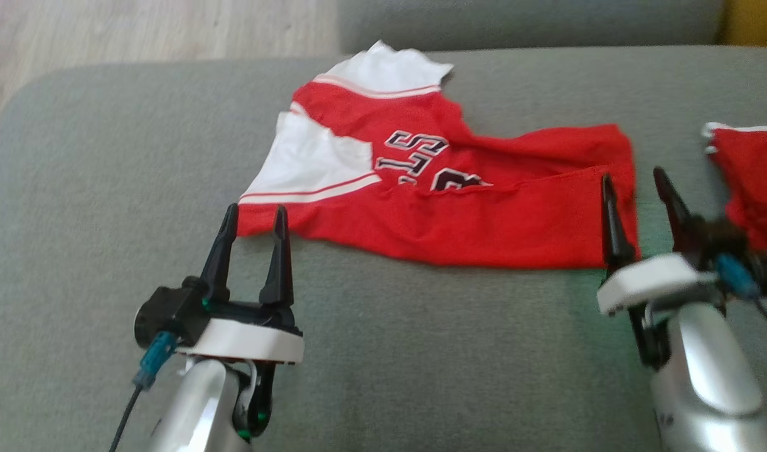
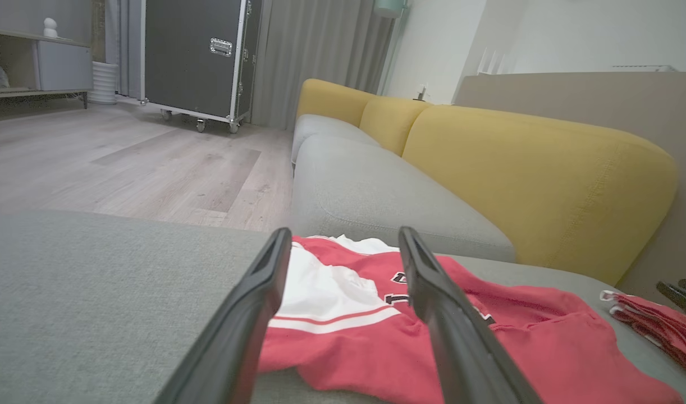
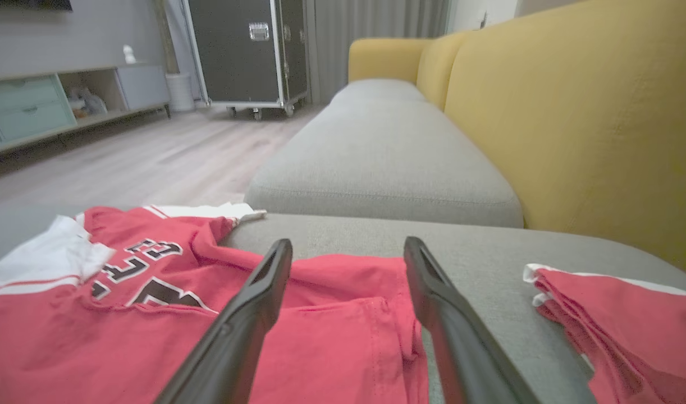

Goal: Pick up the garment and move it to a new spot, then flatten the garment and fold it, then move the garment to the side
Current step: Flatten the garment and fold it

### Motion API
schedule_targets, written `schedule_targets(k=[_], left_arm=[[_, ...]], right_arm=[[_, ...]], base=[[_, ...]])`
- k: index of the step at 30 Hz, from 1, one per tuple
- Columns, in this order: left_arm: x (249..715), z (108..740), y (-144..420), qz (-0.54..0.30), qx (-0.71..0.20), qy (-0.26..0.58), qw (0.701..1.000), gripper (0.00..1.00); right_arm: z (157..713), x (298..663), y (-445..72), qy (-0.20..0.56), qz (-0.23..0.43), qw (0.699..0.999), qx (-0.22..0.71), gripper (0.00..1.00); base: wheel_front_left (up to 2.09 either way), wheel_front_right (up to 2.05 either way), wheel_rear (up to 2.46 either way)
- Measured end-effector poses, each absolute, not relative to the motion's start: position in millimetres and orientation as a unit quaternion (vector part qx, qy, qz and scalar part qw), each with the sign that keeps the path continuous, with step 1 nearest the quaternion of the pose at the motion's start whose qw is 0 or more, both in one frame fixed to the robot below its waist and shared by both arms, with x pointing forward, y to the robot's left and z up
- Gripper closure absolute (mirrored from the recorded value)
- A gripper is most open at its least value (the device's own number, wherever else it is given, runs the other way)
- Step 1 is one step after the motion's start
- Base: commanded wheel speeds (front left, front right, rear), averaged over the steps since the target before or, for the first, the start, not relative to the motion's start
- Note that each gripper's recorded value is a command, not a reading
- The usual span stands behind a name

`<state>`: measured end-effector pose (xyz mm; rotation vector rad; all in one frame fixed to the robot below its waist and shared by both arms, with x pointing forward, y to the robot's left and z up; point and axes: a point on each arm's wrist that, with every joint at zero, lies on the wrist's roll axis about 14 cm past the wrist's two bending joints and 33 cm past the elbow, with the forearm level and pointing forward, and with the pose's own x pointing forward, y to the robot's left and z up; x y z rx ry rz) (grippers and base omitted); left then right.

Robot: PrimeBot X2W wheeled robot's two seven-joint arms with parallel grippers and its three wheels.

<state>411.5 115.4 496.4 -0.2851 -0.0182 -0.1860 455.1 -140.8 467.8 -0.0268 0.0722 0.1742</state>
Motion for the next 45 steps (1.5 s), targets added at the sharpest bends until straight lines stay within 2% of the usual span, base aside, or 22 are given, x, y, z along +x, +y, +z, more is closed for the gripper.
schedule_targets(k=[3,12,25,26,27,28,29,37,42,45], left_arm=[[413.2,489.8,119.2,-0.088,-0.139,0.0,0.986,0.0],[414.0,479.3,132.7,-0.069,-0.134,0.014,0.988,0.0],[413.6,474.1,140.8,-0.057,-0.132,0.021,0.989,0.0],[413.9,474.0,140.5,-0.056,-0.131,0.021,0.99,0.0],[414.2,474.0,140.2,-0.056,-0.131,0.021,0.99,0.0],[414.4,474.0,139.5,-0.057,-0.131,0.021,0.99,0.0],[414.7,474.0,138.7,-0.058,-0.131,0.021,0.989,0.0],[416.3,481.1,132.7,-0.067,-0.133,0.012,0.989,0.0],[414.9,494.0,135.0,-0.064,-0.135,-0.006,0.989,0.0],[409.4,498.6,137.1,-0.061,-0.132,-0.014,0.989,0.0]], right_arm=[[449.4,475.1,-140.2,0.081,0.085,0.993,-0.02,0.0],[398.5,502.0,-144.3,0.184,0.088,0.977,-0.056,0.0],[372.8,503.4,-150.4,0.23,0.078,0.968,-0.062,0.0],[373.0,503.4,-150.9,0.23,0.078,0.968,-0.062,0.07],[372.9,503.3,-151.2,0.23,0.077,0.968,-0.062,0.52],[372.8,503.3,-151.2,0.231,0.077,0.968,-0.062,0.7],[373.8,503.5,-150.7,0.229,0.078,0.969,-0.061,1.0],[394.1,503.0,-144.8,0.187,0.083,0.977,-0.055,1.0],[433.0,503.8,-140.1,0.128,0.081,0.988,-0.038,1.0],[449.8,490.3,-140.2,0.1,0.086,0.991,-0.036,1.0]], base=[[0.0,0.0,0.0],[0.0,0.0,0.0],[0.0,0.0,0.0],[0.0,0.0,0.0],[0.0,0.0,0.0],[0.0,0.0,0.0],[0.0,0.0,0.0],[0.0,0.0,0.0],[0.0,0.0,0.0],[0.0,0.0,0.0]])
